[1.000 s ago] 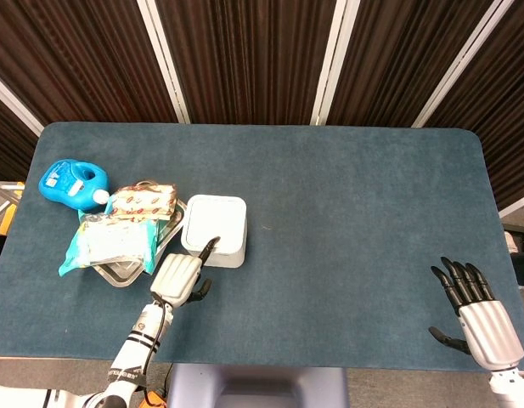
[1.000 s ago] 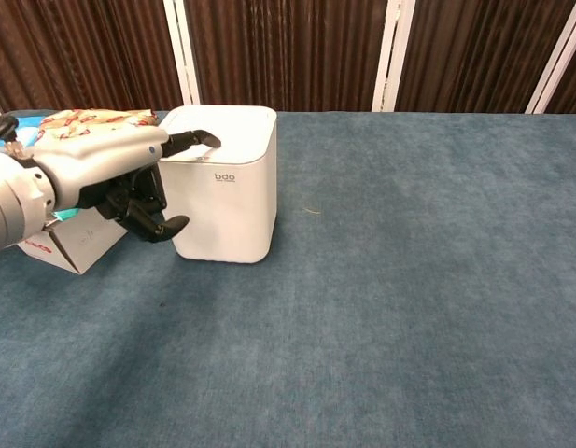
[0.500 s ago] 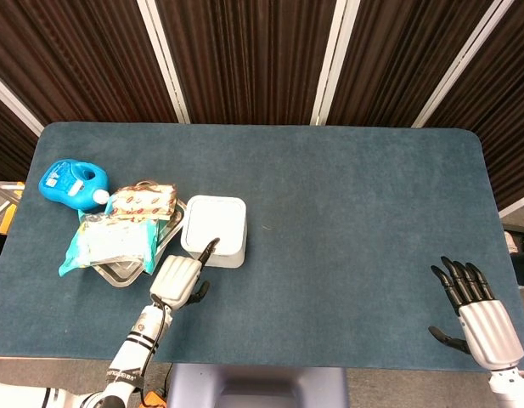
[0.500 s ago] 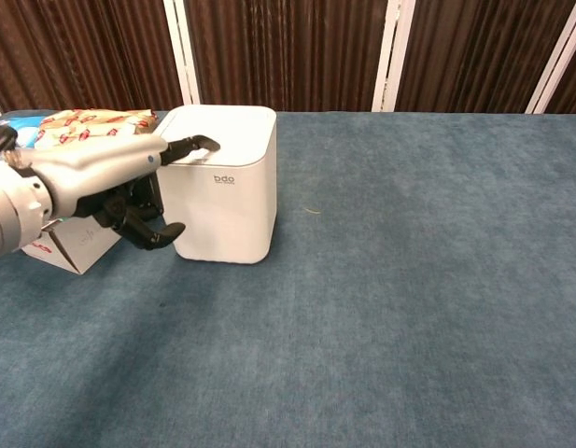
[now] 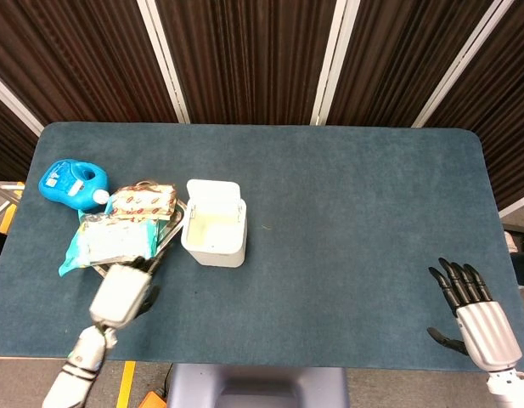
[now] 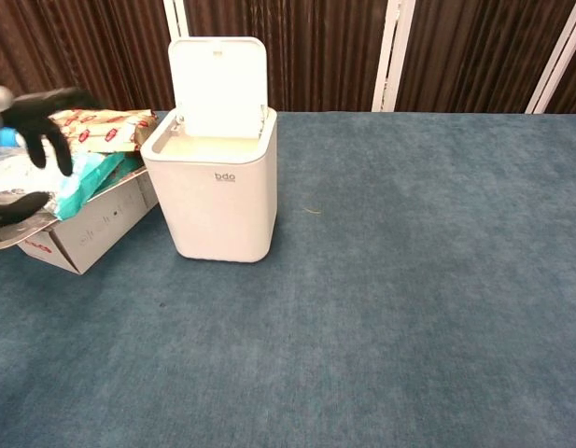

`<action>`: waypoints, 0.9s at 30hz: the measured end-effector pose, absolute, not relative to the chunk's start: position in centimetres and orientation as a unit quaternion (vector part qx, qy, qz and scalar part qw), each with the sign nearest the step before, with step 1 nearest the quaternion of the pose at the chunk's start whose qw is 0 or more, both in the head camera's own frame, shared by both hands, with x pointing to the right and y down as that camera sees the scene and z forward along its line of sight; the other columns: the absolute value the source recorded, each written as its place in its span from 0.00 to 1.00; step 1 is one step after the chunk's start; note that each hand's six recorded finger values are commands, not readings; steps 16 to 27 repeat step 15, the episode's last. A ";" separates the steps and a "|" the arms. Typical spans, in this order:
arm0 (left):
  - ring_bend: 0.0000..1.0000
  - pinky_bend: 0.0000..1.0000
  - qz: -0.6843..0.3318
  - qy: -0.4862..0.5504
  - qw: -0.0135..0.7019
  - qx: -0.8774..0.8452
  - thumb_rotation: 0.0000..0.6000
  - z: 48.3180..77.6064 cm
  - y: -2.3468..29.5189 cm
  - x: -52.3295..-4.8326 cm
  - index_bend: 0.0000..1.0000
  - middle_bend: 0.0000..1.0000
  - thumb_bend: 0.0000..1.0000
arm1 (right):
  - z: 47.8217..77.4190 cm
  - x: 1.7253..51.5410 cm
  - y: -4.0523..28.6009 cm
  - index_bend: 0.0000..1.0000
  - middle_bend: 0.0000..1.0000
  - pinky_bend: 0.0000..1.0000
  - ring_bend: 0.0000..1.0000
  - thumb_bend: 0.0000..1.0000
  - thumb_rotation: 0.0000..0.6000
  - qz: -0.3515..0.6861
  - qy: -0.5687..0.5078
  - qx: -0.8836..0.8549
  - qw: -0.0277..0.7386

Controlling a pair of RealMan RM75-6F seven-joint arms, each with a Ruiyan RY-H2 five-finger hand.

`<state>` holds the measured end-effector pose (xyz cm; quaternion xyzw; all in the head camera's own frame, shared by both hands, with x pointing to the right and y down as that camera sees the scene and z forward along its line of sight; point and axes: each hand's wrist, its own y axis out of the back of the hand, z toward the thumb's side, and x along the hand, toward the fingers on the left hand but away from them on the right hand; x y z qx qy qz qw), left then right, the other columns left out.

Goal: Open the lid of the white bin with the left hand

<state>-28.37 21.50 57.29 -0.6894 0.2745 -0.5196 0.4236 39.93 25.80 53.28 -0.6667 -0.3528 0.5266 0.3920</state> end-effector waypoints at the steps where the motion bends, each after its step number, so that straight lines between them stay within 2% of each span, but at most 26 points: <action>1: 0.00 0.09 -0.526 0.276 0.421 -0.686 1.00 57.2 22.1 -29.4 0.00 0.00 0.45 | 53.4 39.9 25.8 0.00 0.00 0.00 0.00 0.08 1.00 0.528 -0.352 -0.667 0.392; 5: 0.00 0.01 -0.536 0.300 0.415 -0.671 1.00 57.1 24.5 -33.9 0.00 0.00 0.44 | 53.6 39.7 25.9 0.00 0.00 0.00 0.00 0.08 1.00 0.532 -0.347 -0.666 0.392; 9: 0.00 0.00 -0.569 0.330 0.395 -0.641 1.00 57.4 27.0 -40.1 0.00 0.00 0.43 | 54.0 39.3 26.2 0.00 0.00 0.00 0.00 0.08 1.00 0.534 -0.337 -0.667 0.394; 12: 0.00 0.00 -0.582 0.349 0.399 -0.617 1.00 56.5 28.1 -42.4 0.00 0.00 0.43 | 54.0 39.1 26.3 0.00 0.00 0.00 0.00 0.08 1.00 0.532 -0.336 -0.669 0.395; 27: 0.00 0.00 -0.586 0.348 0.400 -0.613 1.00 56.5 28.4 -42.9 0.00 0.00 0.43 | 54.0 39.2 26.2 0.00 0.00 0.00 0.00 0.08 1.00 0.533 -0.338 -0.668 0.393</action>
